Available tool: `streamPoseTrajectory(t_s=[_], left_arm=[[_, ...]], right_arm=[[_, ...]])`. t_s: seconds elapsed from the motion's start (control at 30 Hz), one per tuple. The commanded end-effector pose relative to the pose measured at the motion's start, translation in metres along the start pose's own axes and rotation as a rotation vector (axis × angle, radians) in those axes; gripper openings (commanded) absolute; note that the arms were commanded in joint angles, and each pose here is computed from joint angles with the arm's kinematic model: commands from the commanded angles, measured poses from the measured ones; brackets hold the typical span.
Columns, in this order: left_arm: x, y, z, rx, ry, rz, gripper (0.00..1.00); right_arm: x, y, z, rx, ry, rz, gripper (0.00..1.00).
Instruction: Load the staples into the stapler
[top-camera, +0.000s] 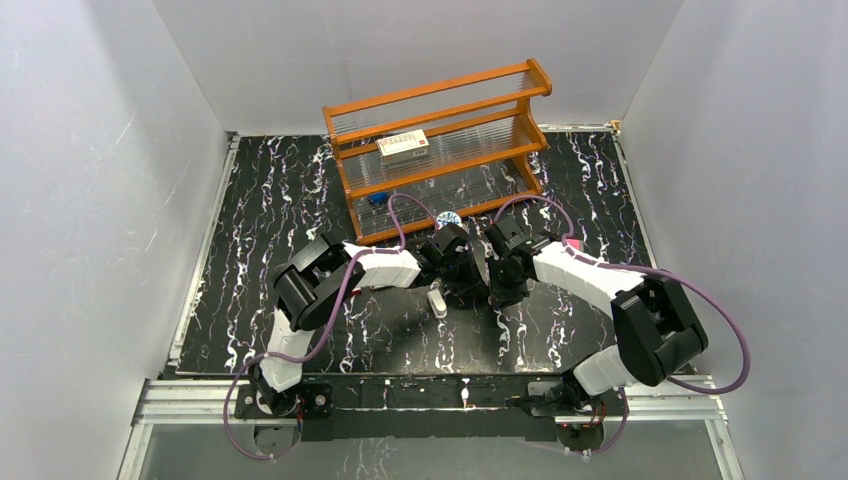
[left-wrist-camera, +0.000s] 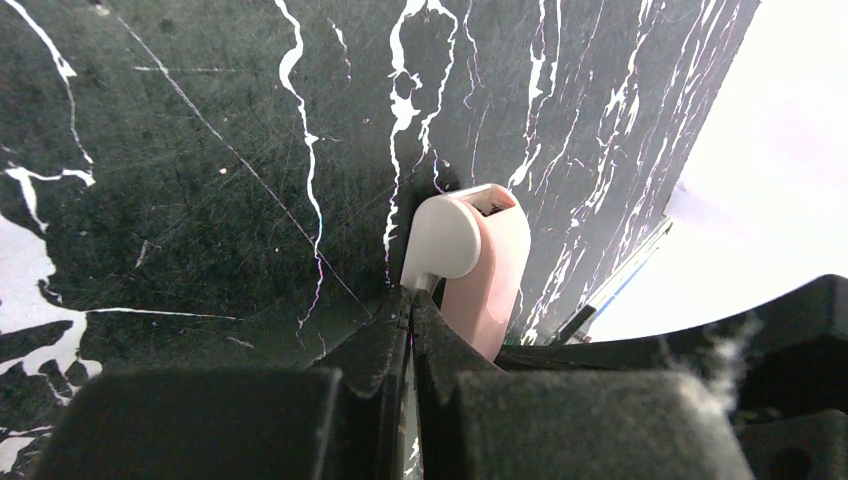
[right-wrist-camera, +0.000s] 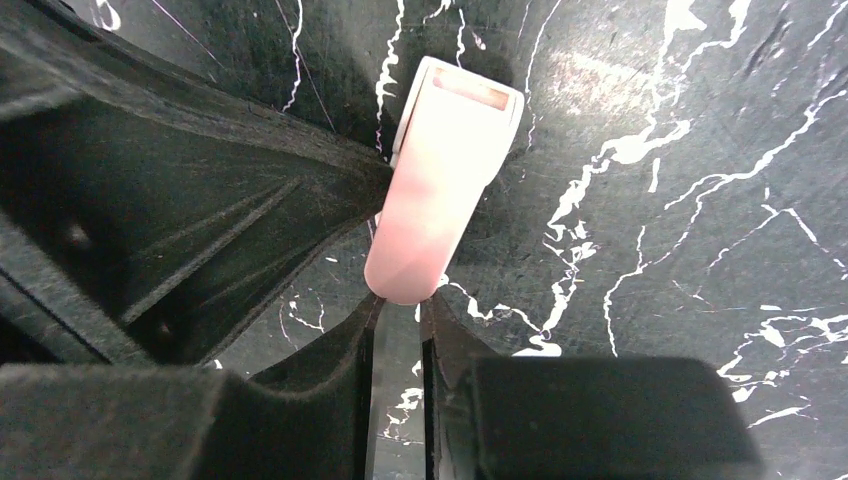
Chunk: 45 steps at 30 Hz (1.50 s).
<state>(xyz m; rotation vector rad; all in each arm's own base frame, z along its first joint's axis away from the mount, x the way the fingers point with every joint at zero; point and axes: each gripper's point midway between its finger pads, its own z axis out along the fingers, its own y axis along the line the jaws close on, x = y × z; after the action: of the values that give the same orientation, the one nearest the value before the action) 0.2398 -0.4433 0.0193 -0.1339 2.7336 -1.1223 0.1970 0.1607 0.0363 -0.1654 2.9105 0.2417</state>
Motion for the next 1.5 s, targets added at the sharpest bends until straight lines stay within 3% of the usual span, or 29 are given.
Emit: streamPoseTrajectory(t_s=[0.0,0.23,0.5,0.7,0.9,1.27,1.47], left_arm=[[0.008,0.049,0.002,-0.159,0.005,-0.009,0.0],[0.006,0.041,0.0,-0.139,0.006,0.025,0.0],[-0.005,0.03,-0.017,-0.144,-0.041,0.071,0.0],[-0.012,0.021,-0.024,-0.142,-0.067,0.104,0.05],[-0.012,0.016,-0.029,-0.124,-0.067,0.129,0.09],[-0.022,0.01,-0.045,-0.144,-0.109,0.17,0.1],[-0.029,0.007,-0.058,-0.166,-0.147,0.197,0.15]], right_arm=[[0.009,-0.018,0.018,0.081,0.023,0.015,0.24],[-0.011,-0.009,0.003,0.061,-0.036,0.015,0.27],[-0.047,0.003,-0.048,0.015,-0.203,0.029,0.45],[-0.054,-0.002,-0.043,0.037,-0.229,0.057,0.46],[-0.051,-0.003,-0.027,0.038,-0.199,0.053,0.41],[-0.018,-0.011,0.008,0.047,-0.071,0.057,0.19],[-0.033,-0.005,-0.006,0.041,-0.106,0.041,0.21]])
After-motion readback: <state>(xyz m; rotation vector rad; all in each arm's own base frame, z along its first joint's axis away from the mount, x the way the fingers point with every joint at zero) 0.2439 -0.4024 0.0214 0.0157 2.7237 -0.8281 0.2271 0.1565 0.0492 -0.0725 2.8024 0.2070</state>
